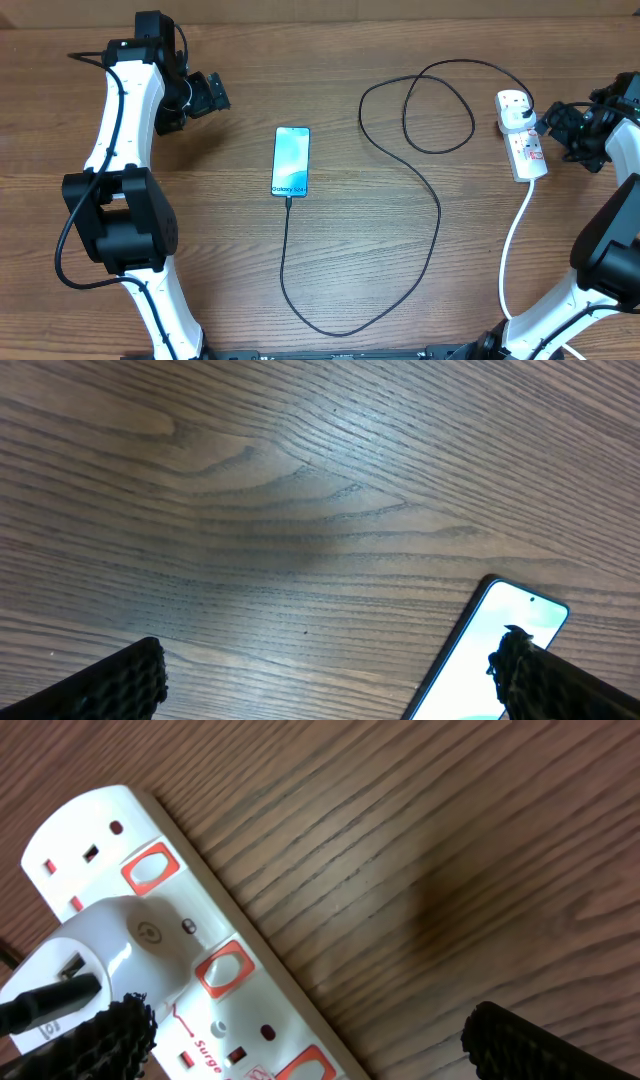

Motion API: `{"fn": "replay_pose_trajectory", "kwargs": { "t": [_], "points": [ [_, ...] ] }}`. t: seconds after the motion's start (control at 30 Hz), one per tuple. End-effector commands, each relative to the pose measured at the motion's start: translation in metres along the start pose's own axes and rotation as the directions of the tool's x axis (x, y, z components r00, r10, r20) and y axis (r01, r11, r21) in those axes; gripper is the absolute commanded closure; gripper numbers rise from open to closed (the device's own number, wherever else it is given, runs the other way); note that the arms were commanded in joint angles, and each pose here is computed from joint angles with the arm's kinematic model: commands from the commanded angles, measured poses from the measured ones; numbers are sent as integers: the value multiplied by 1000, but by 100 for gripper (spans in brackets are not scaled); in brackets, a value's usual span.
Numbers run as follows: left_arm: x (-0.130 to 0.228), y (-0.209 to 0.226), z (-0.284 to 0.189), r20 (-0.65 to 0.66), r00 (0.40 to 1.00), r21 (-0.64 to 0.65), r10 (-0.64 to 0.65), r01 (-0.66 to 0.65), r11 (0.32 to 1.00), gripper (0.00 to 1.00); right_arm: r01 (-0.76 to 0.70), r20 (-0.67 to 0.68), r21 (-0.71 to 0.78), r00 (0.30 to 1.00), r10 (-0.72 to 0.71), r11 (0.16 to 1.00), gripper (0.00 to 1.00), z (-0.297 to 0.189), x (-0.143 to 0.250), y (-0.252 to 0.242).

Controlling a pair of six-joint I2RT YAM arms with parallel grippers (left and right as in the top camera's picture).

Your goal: Plug charger to phone and switch on socket

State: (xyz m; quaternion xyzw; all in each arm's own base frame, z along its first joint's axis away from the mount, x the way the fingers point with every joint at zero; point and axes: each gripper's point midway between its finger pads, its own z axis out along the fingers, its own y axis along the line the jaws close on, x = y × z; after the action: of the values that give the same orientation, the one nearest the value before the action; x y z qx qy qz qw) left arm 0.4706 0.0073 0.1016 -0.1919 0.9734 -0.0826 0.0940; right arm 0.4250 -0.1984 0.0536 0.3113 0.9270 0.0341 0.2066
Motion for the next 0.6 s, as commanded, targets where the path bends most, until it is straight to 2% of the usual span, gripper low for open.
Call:
{"fn": "replay_pose_trajectory", "kwargs": {
  "t": [0.0,0.23,0.57],
  "points": [
    [-2,-3,-5,13,1000,13,4,-4,1000,0,-19,-25,52,999,21,998,0,17,8,-14],
    [-2,-3,-5,12,1000,12,4,-4,1000,0,-22,-60,45,998,24,999,0,41,17,-16],
    [-2,-3,-5,12,1000,13,4,-4,1000,0,-17,-65,9,998,17,1000,0,44,17,-7]
  ]
}}
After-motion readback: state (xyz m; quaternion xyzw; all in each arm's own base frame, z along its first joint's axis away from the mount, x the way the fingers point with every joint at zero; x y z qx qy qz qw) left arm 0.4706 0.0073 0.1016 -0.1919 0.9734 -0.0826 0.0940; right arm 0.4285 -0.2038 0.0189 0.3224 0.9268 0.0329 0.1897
